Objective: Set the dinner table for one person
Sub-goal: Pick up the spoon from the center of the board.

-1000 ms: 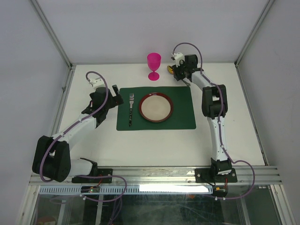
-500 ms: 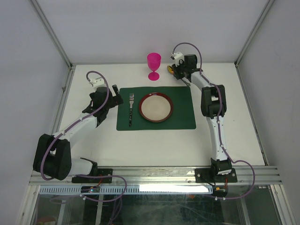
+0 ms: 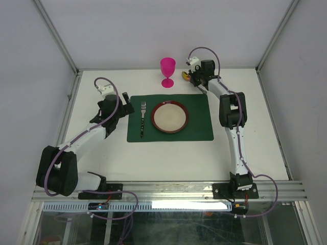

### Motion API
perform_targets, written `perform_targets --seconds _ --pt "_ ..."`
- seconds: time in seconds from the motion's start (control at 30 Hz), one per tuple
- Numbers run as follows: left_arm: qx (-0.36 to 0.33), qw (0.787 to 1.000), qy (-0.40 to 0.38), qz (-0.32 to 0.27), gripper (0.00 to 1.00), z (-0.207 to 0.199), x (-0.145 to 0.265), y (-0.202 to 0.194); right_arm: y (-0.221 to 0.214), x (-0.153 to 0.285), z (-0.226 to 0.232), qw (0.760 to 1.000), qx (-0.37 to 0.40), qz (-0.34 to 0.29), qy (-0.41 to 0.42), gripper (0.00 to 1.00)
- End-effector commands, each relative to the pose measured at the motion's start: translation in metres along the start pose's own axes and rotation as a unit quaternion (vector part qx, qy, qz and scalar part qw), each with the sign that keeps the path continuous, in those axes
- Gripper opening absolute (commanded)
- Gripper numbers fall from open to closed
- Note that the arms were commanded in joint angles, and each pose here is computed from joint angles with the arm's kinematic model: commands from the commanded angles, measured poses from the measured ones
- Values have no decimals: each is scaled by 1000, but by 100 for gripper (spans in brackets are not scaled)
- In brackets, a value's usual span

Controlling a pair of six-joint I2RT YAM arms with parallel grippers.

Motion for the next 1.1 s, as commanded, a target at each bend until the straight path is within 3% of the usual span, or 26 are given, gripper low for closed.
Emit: perform_targets --seconds 0.0,1.07 --pt "4 999 -8 -37 99 -8 1 20 14 10 -3 1000 8 -16 -9 0" --pt "13 999 -23 -32 99 -13 -1 21 62 56 -24 995 43 -51 -73 0"
Point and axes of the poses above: each gripper's point midway between its finger pads, its own x axis back along the fingers, its own z axis along the line the jaws close on, y = z × x, the point moved 10 cm from there along x, back along the fingers, and after that the axes turned 11 degrees about x, right-handed, at the moved point
